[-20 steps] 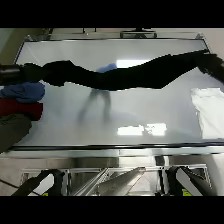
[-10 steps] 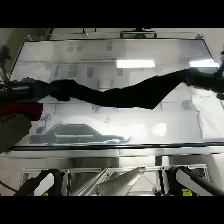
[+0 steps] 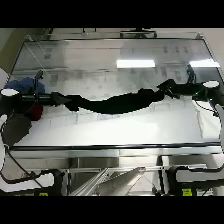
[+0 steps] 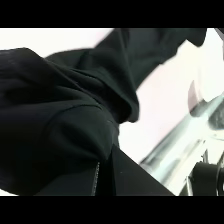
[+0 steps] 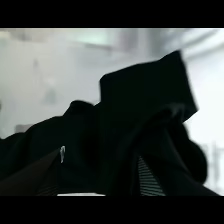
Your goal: Fold the shirts.
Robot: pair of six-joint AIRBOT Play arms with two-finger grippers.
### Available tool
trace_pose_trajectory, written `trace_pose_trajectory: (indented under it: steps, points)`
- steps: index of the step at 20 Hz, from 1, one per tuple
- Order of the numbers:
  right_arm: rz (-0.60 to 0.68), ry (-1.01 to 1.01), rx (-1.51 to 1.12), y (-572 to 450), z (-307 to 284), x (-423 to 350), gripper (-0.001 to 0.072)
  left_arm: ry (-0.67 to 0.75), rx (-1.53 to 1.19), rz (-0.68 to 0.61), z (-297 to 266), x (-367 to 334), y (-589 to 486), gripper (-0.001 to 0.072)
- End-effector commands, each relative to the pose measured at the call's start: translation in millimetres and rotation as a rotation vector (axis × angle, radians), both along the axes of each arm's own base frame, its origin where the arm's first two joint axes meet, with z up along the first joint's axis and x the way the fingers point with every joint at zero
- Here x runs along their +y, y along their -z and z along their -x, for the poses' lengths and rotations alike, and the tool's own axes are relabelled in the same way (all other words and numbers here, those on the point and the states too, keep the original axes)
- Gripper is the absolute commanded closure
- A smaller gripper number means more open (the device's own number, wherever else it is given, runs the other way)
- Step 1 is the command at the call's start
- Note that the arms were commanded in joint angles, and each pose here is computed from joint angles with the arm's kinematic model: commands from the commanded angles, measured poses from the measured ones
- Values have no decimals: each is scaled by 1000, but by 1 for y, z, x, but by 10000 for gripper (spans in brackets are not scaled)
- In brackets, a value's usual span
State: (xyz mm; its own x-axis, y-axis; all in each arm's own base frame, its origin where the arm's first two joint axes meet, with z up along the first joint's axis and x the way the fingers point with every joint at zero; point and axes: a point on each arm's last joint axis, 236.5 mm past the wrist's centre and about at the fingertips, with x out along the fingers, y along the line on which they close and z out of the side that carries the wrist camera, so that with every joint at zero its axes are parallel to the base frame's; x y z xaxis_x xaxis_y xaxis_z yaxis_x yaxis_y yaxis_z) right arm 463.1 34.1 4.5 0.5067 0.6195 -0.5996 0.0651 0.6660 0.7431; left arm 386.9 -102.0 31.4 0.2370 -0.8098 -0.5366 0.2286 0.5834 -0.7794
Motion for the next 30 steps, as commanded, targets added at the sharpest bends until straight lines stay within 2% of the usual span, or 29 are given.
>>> trace_pose_trajectory:
  steps: [1,4,10,13,16,17,18,19,20,21,24,25,26,29,30]
  points:
    - [0,-54,25,5,19,-23,188,-9,-8,-2,-24,11,7,688]
    - [18,-165,157,34,64,-17,188,3,-20,-7,-31,8,7,688]
    - [-24,-231,275,71,104,20,188,9,-17,-5,-30,6,7,688]
    - [19,-252,251,78,99,35,188,9,-18,-5,-31,6,7,688]
    - [70,-174,180,82,71,36,189,0,-17,-6,-31,10,7,685]
    - [62,-152,165,80,64,37,189,-11,-17,-6,-32,15,7,552]
    - [44,-142,146,76,60,39,191,-29,-8,0,-32,23,6,357]
    - [32,-141,130,72,57,41,204,-50,1,6,-32,34,6,263]
    - [26,-139,123,71,56,42,274,-72,5,10,-32,44,5,72]
    - [27,-140,121,71,56,42,288,-115,22,15,-34,56,5,-4]
    - [34,-124,115,72,52,39,290,-197,12,-10,-44,79,10,1]
    - [37,-114,110,72,50,38,368,-190,11,-41,-45,78,15,1]
    - [40,-105,105,72,48,37,490,-166,16,-98,-43,76,26,1]
    - [26,-91,100,69,45,38,510,-62,58,-329,-29,70,65,1]
    - [27,-92,100,70,45,38,604,-43,57,-391,-28,69,73,1]
